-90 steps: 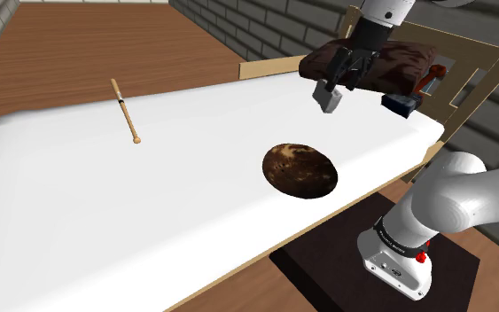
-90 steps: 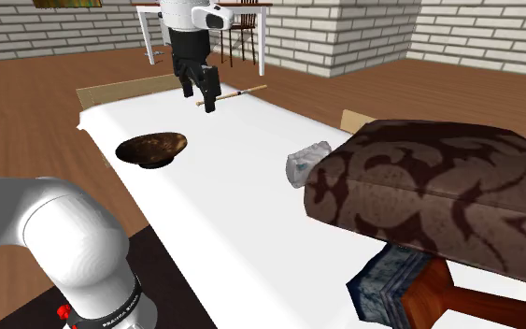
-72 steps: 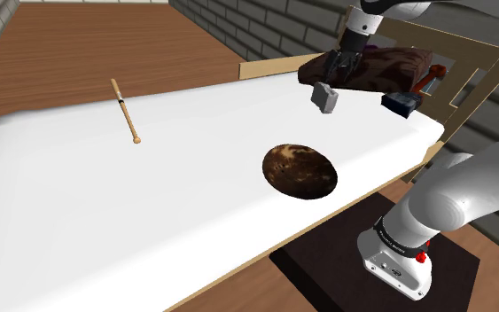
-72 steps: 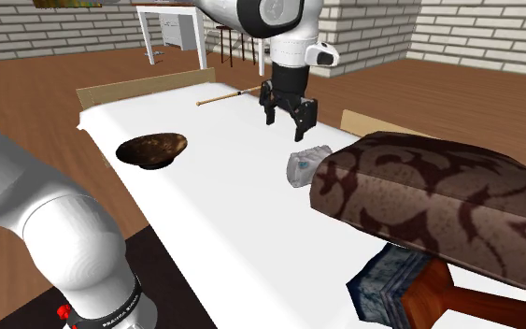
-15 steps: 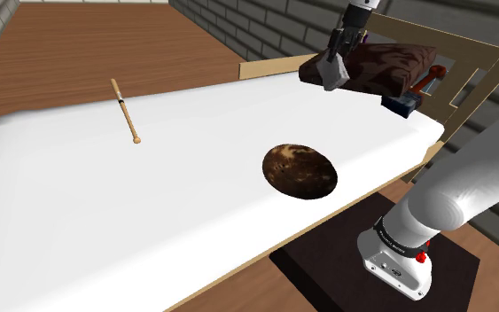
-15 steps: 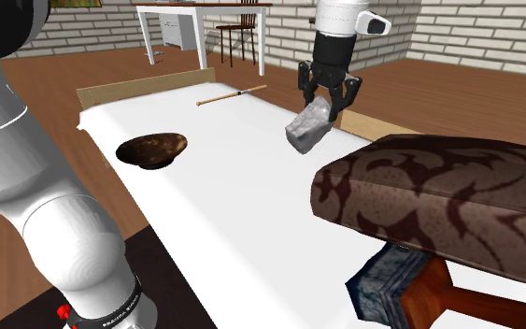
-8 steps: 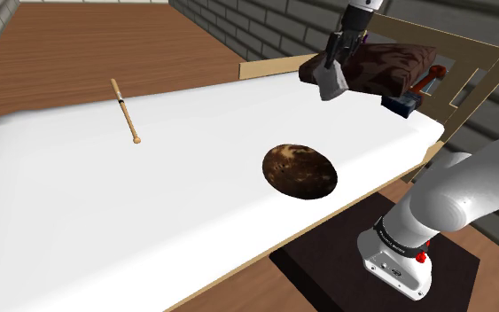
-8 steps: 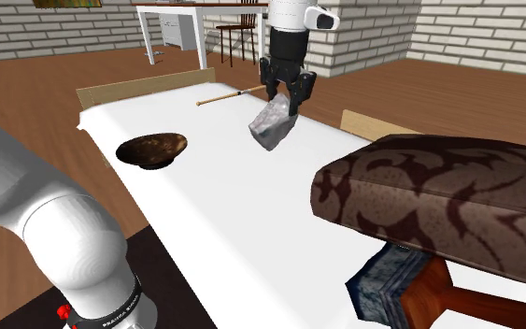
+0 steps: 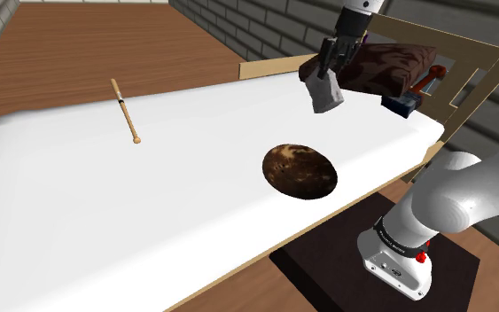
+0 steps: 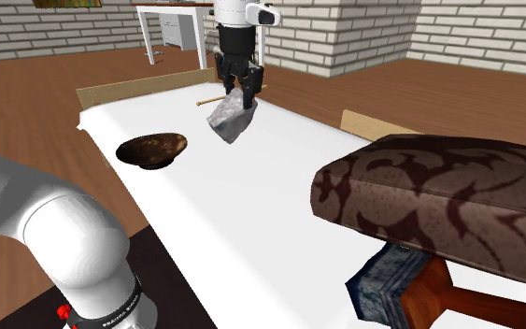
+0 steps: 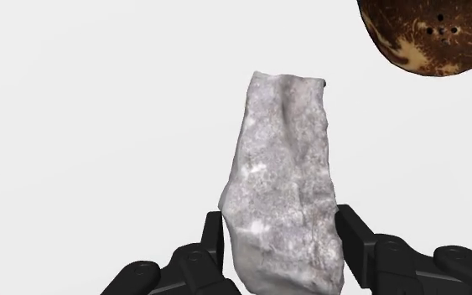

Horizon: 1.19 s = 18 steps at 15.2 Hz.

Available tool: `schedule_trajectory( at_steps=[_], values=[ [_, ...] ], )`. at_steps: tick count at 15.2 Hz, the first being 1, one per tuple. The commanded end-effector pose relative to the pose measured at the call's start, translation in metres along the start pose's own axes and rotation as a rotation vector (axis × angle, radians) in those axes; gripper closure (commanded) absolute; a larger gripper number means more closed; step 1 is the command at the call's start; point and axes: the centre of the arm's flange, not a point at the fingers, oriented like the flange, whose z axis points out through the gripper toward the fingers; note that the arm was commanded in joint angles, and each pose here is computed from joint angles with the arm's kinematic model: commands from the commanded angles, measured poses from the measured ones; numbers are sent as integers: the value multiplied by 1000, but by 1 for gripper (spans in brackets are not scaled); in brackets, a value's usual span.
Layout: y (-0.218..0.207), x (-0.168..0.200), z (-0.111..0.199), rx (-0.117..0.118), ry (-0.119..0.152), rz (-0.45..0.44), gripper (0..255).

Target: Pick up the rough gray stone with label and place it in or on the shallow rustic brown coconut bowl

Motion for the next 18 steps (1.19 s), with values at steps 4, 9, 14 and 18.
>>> schedule_trajectory(
  at_steps=[4, 9, 14, 18],
  values=[
    [-54, -38, 3, -1, 1, 2, 255],
    [-110, -74, 4, -1, 1, 2, 255],
    [-165, -110, 5, -1, 1, 2, 255],
    [-206, -136, 6, -1, 1, 2, 255]
  ],
)
